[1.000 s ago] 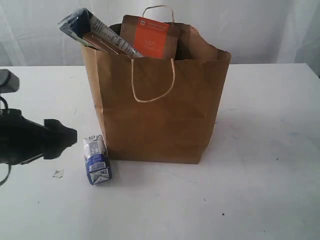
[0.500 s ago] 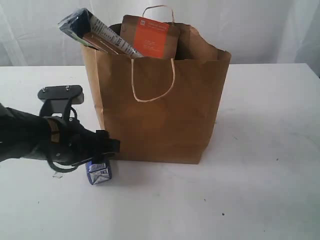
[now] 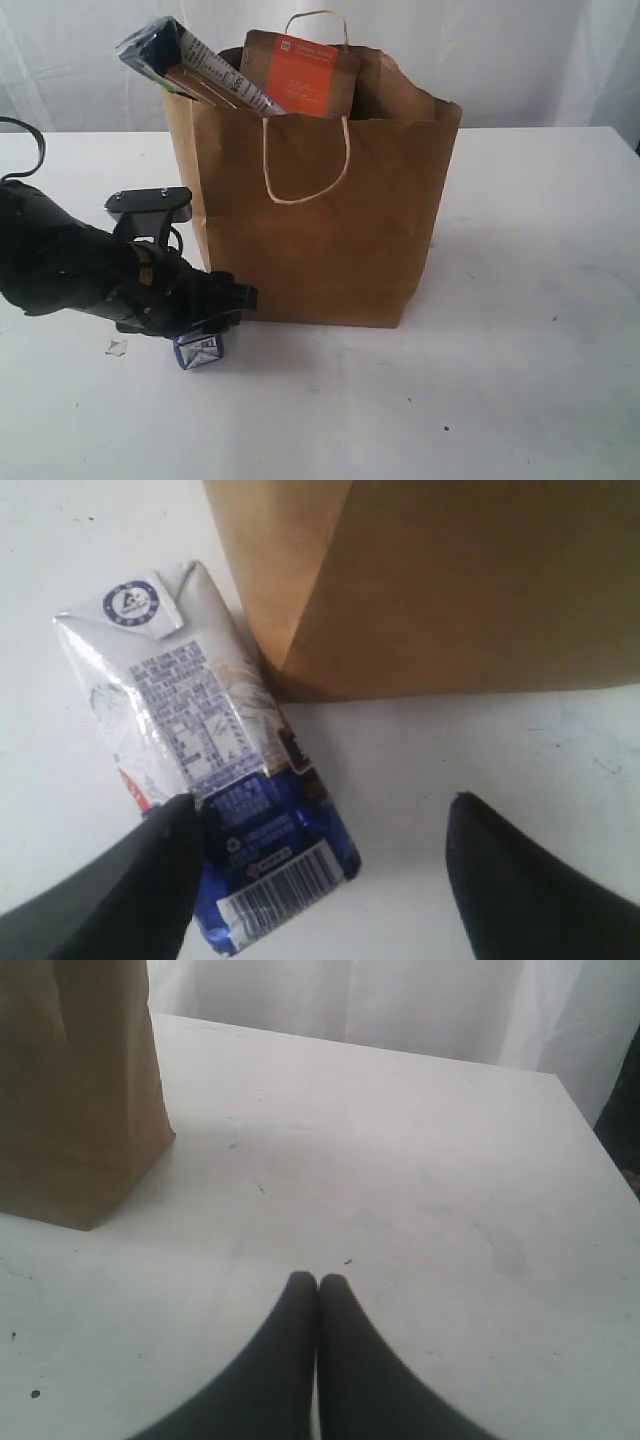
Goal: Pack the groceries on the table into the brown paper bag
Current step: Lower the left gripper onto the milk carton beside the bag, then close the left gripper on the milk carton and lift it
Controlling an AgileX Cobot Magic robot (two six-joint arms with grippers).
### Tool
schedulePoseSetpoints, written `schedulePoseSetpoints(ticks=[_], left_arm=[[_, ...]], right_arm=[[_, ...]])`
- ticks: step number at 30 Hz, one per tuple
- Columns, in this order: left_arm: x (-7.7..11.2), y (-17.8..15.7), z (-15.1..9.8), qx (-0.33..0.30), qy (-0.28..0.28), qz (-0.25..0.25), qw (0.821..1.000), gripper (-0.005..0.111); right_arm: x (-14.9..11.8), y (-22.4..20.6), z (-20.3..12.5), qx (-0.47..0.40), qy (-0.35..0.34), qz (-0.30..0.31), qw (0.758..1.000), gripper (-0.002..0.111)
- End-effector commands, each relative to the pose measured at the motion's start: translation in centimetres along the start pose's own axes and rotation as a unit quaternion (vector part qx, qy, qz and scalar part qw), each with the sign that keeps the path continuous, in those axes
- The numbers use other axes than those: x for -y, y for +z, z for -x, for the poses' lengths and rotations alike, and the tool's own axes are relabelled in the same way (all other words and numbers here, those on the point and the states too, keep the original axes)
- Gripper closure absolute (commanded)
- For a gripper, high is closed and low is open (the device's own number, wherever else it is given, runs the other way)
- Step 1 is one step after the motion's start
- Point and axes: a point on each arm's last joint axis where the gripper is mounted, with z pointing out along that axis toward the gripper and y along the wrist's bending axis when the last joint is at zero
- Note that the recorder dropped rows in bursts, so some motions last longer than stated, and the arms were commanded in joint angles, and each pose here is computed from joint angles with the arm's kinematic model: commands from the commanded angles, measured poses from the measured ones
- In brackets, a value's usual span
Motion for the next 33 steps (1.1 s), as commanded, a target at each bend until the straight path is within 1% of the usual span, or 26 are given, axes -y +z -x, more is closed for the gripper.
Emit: schedulePoseSetpoints(ticks=[1, 26, 33], left_arm=[[0.1, -0.1, -0.3, -0.017, -0.005, 0.007, 1.0, 0.035], [-0.2, 0.7, -0.8, -0.04, -0.005, 0.021, 0.999, 0.035], [-0.9, 1.0, -1.8, -0.053, -0.007, 0.03, 0.998, 0.035]], right_arm=[[0.0, 0.0, -0.1, 0.002, 0.002, -0.002, 1.0, 0.108], [0.0, 0.0, -0.1, 0.002, 0.002, -0.002, 1.0, 0.108], [0.0, 0.0, -0.1, 0.002, 0.002, -0.002, 1.0, 0.108]])
